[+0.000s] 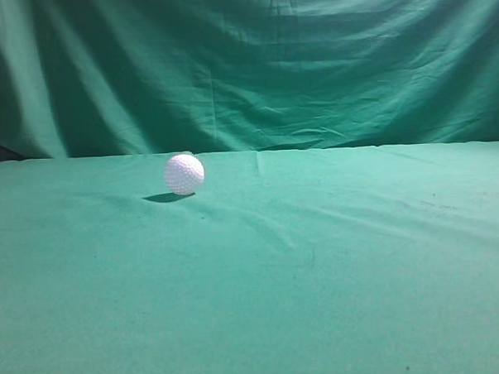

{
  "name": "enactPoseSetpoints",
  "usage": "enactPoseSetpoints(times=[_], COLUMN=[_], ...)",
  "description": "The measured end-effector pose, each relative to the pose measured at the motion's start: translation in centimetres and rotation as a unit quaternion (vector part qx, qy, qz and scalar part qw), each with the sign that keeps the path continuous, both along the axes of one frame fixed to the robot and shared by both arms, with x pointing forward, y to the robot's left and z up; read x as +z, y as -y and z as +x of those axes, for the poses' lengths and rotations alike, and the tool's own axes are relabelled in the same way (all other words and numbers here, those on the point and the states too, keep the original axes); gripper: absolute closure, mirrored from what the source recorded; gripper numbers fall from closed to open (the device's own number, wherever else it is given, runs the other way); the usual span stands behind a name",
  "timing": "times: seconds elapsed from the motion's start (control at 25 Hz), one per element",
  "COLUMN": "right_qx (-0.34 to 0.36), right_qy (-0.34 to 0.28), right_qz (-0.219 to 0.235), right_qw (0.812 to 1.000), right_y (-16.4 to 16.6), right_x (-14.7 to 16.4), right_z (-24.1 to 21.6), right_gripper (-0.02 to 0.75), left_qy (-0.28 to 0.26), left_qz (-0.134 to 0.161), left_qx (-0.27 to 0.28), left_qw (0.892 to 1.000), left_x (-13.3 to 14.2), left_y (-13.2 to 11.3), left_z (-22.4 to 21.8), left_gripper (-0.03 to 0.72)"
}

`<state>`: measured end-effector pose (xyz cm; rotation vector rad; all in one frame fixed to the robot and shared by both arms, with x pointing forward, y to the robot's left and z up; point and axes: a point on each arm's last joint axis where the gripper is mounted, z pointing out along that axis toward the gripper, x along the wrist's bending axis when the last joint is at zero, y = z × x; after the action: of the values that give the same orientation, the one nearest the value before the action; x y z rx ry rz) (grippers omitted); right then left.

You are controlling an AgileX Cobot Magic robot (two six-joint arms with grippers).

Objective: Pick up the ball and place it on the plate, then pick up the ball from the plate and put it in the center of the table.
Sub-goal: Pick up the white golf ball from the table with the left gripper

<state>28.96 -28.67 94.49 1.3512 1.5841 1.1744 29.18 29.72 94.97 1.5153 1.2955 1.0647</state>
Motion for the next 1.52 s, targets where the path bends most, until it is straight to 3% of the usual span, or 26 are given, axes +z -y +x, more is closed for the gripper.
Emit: enactPoseSetpoints(times=[0.8,0.96,1.08,1.28,1.36,1.4,1.44,1.52], right_qx=[0.0,0.0,0.0,0.0,0.0,0.0,0.0,0.0], right_qy=[0.0,0.0,0.0,0.0,0.0,0.0,0.0,0.0], right_qz=[0.0,0.0,0.0,0.0,0.0,0.0,0.0,0.0], right_qw=[1.0,1.0,1.0,1.0,1.0,1.0,1.0,1.0], right_y=[0.0,0.0,0.0,0.0,0.0,0.0,0.0,0.0], right_x=[0.0,0.0,0.0,0.0,0.0,0.0,0.0,0.0], right_z=[0.0,0.0,0.0,0.0,0.0,0.0,0.0,0.0], right_gripper=[0.738,0.738,0.738,0.738,0.738,0.738,0.738,0.738], left_qy=[0.006,0.064,0.12,0.156,0.207,0.242,0.27,0.278], left_qz=[-0.003,-0.052,-0.066,-0.076,-0.126,-0.153,-0.167,-0.178], left_qx=[0.0,0.0,0.003,0.006,0.014,0.016,0.015,0.006], left_qw=[1.0,0.997,0.991,0.985,0.97,0.958,0.948,0.944], left_x=[0.1,1.2,2.2,2.9,3.9,4.6,5.1,5.6], left_y=[0.0,0.2,0.1,0.0,-0.1,-0.2,-0.3,-0.2], left_z=[0.0,0.2,0.3,0.3,0.2,0.1,0.0,-0.1], left_gripper=[0.688,0.688,0.688,0.688,0.688,0.688,0.688,0.688])
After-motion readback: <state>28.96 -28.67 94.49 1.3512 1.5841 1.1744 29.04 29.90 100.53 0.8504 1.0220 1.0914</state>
